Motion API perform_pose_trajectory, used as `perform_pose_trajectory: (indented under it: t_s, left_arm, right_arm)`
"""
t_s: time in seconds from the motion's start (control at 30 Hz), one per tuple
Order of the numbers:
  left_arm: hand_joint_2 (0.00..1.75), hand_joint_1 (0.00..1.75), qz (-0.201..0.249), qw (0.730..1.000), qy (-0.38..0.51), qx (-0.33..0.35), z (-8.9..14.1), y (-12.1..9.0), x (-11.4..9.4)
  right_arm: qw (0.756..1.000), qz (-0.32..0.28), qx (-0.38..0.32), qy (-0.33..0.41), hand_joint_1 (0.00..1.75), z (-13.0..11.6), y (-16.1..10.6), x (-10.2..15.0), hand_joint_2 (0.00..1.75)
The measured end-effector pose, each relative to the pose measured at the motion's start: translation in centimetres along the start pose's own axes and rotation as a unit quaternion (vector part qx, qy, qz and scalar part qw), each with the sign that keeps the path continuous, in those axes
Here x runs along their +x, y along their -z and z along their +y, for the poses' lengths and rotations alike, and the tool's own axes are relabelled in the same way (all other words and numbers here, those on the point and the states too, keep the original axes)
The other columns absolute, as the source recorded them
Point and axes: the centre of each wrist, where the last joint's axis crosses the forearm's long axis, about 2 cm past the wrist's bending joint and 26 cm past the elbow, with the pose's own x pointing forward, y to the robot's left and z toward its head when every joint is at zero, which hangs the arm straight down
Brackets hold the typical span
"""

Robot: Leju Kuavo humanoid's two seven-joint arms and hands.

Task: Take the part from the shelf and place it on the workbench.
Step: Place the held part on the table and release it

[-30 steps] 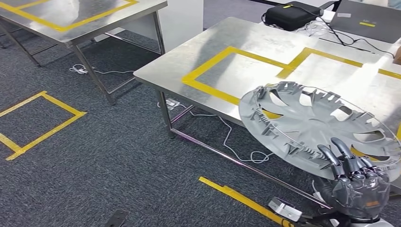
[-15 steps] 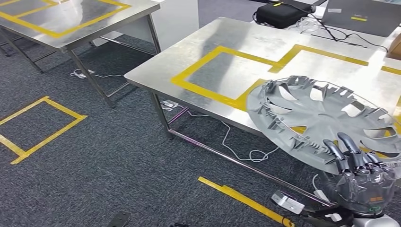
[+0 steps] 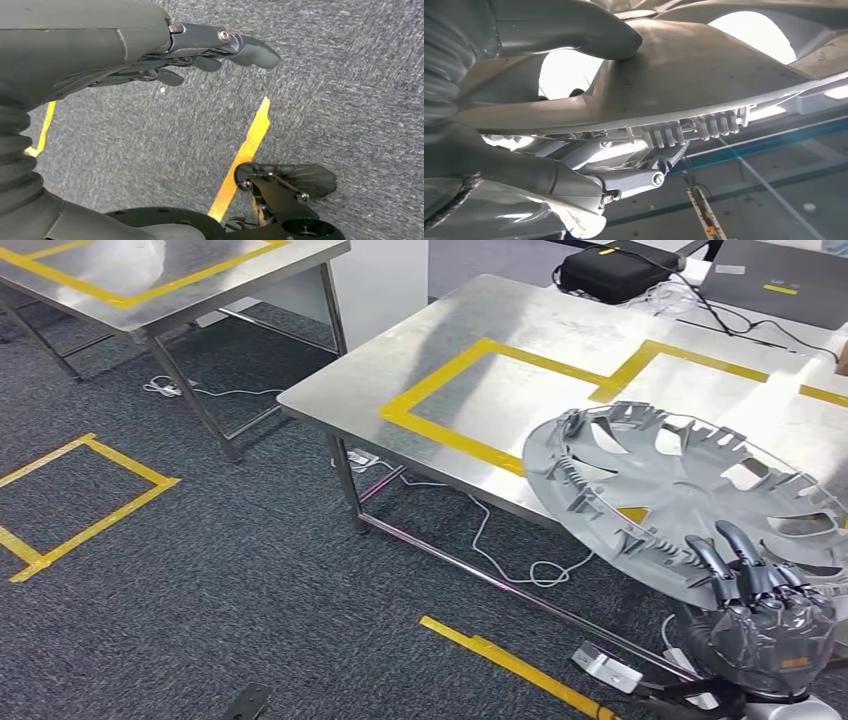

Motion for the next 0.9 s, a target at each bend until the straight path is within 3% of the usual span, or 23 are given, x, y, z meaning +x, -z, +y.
perform_pose_trajectory:
  t_s: [0.9]
  left_arm:
    - [1.75, 0.00, 0.000, 1.000, 0.001, 0.002, 0.04, -0.02, -0.07]
  right_arm:
    - [1.000, 0.014, 0.004, 0.001, 1.75, 0.07, -0.15, 0.01, 1.75]
